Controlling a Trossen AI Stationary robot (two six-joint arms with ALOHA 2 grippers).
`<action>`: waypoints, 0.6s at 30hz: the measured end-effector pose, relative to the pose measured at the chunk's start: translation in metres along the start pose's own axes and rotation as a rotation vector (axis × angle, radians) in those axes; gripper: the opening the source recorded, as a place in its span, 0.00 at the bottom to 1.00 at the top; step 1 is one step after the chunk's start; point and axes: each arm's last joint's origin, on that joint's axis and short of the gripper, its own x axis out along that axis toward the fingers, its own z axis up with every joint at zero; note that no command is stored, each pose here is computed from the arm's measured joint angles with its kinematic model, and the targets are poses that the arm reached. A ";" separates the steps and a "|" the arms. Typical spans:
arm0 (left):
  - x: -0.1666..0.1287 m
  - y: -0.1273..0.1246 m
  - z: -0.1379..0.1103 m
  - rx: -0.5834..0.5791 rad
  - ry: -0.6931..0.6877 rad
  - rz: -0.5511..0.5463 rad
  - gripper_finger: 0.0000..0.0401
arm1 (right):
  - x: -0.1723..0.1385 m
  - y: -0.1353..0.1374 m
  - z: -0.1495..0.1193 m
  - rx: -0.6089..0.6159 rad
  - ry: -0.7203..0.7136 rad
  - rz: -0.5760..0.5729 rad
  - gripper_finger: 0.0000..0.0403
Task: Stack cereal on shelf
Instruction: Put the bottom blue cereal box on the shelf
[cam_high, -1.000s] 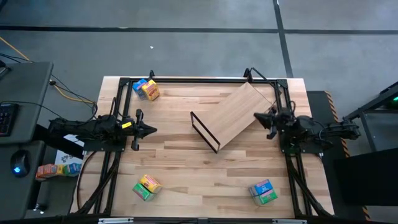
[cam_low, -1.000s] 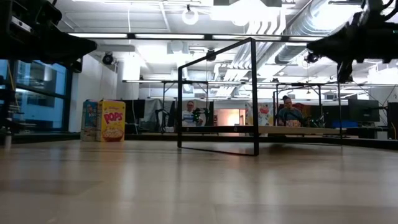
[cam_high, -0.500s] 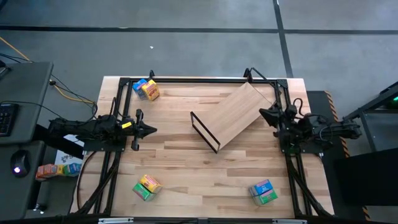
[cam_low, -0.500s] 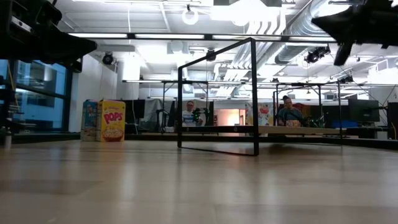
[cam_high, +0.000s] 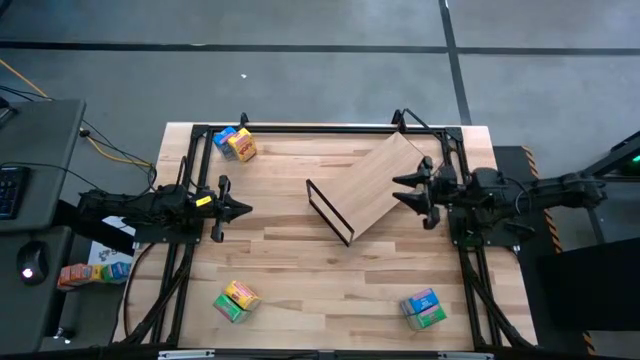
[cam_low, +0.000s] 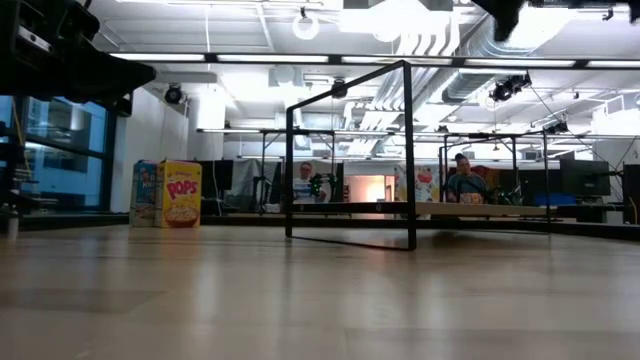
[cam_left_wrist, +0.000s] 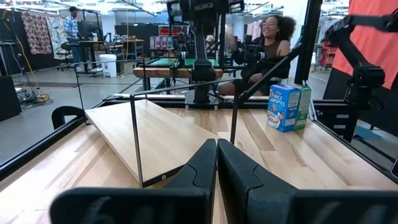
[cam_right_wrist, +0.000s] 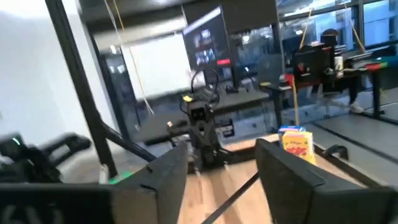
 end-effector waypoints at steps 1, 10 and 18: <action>0.000 0.000 0.000 0.000 0.000 0.000 0.02 | 0.006 0.002 0.008 -0.008 -0.006 0.001 0.50; 0.000 0.000 0.000 0.000 0.000 0.000 0.02 | 0.029 0.024 0.056 0.128 0.406 0.173 0.52; 0.000 0.000 0.000 0.000 0.000 0.000 0.02 | 0.032 0.061 0.058 0.412 0.820 0.160 0.52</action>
